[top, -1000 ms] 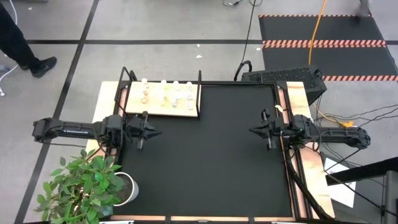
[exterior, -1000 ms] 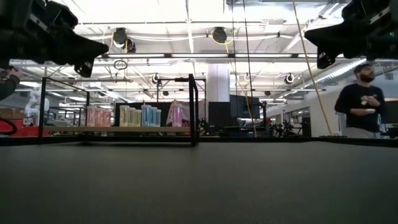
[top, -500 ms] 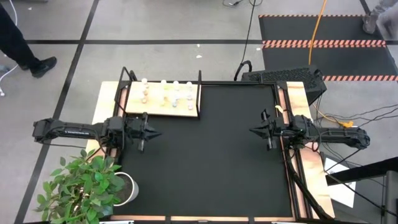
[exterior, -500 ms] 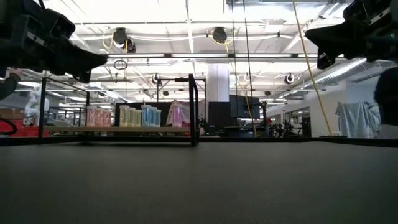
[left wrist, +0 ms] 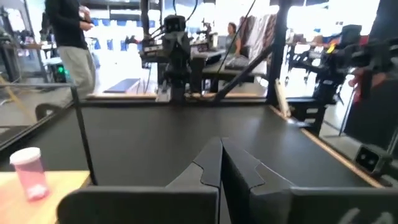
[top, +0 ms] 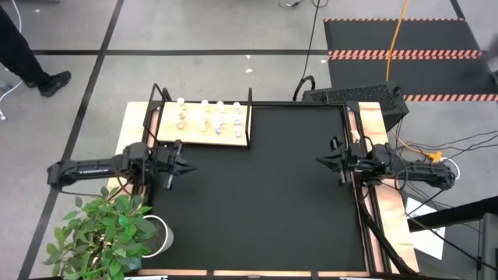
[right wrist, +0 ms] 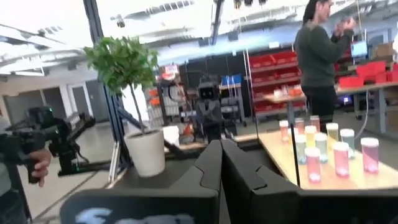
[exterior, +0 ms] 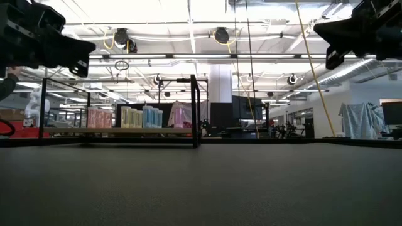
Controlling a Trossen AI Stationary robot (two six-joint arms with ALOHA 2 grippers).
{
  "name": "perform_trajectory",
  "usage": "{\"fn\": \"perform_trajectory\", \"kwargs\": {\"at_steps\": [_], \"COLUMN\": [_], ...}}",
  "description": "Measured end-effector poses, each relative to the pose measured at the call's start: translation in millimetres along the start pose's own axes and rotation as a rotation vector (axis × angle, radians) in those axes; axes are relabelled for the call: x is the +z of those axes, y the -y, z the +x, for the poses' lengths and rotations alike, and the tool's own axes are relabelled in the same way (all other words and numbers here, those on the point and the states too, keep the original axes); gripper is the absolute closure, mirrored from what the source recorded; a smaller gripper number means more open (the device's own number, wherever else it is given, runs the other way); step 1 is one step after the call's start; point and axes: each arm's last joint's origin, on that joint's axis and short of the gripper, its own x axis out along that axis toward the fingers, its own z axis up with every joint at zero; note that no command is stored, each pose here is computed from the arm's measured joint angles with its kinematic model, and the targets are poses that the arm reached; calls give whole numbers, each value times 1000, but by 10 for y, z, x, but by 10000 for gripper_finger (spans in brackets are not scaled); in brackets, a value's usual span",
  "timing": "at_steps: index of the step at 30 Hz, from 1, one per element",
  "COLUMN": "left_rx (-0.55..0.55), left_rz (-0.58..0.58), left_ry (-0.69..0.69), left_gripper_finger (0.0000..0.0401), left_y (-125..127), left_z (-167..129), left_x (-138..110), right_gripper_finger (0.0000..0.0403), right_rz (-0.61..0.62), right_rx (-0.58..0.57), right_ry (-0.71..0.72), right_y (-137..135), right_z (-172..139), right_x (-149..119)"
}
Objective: Pick and place medicine bottles onto shelf by color
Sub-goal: Return to Home Position
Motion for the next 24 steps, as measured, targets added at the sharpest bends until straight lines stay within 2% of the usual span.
{"fn": "perform_trajectory", "kwargs": {"at_steps": [3,12,15,24], "left_rx": [-11,-40,-47,-39], "left_rz": [7,-18,-19,-20], "left_ry": [33,39,27,1], "left_gripper_finger": [397,397,398,369], "left_y": [9,9,3,-8], "left_z": [-38,-135,-128,-111], "left_x": [30,22,13,-10], "right_gripper_finger": [403,403,403,403], "right_rz": [1,0,-40,-57], "right_rx": [9,-32,-29,-29], "right_ry": [29,-23,-27,-30], "right_y": [-8,12,12,13], "right_z": [-18,-16,-14,-13], "right_x": [27,-27,-30,-34]}}
